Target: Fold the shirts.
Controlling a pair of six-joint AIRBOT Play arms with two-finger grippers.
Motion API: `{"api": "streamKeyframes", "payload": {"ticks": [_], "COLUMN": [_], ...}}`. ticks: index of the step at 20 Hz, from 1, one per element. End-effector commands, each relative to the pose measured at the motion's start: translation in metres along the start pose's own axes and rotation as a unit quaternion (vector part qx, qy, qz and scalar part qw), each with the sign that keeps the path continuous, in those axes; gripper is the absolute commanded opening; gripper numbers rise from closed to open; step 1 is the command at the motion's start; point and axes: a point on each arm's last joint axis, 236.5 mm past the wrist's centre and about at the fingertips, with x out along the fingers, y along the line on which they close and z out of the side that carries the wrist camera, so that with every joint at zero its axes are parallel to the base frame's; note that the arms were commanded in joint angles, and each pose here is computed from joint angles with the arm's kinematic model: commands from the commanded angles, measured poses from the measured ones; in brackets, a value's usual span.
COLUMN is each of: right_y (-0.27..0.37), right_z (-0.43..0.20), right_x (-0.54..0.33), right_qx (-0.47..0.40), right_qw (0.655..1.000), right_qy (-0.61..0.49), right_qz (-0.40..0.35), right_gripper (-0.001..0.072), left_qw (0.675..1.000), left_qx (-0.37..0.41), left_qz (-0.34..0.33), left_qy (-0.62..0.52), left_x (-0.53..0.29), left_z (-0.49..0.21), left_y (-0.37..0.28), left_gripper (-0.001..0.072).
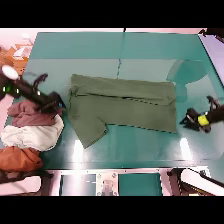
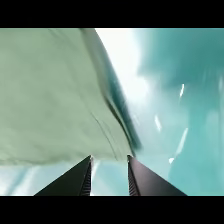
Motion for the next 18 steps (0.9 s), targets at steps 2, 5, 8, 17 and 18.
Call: {"api": "streamKeyframes", "payload": {"ticks": [2,5,8,17,18], "right_y": [-0.019,-0.021,-0.021,0.016,0.019], "right_z": [-0.047,-0.052,-0.056,-0.022,-0.019], "right_x": [0.042,0.063,0.069,0.056,0.058], "right_qx": [0.097,0.125,0.133,0.161,0.166], "right_qw": [0.992,0.986,0.984,0.963,0.961], "right_qy": [-0.061,-0.094,-0.092,-0.147,-0.150], "right_qz": [0.047,0.064,0.070,0.158,0.161], "right_gripper": [0.0141,0.0108,0.0356,0.0486,0.0485], "left_qw": [0.996,0.992,0.988,0.983,0.984], "left_qx": [-0.077,-0.092,-0.085,-0.016,-0.009], "left_qz": [0.000,-0.035,-0.037,-0.084,-0.087], "left_qy": [-0.050,-0.082,-0.121,-0.163,-0.158], "left_x": [0.060,0.101,0.124,0.109,0.107], "left_z": [-0.066,-0.073,-0.059,-0.023,-0.023], "left_y": [0.031,0.026,0.013,-0.036,-0.041], "left_gripper": [0.0612,0.0611,0.0610,0.0022,0.0022]}}
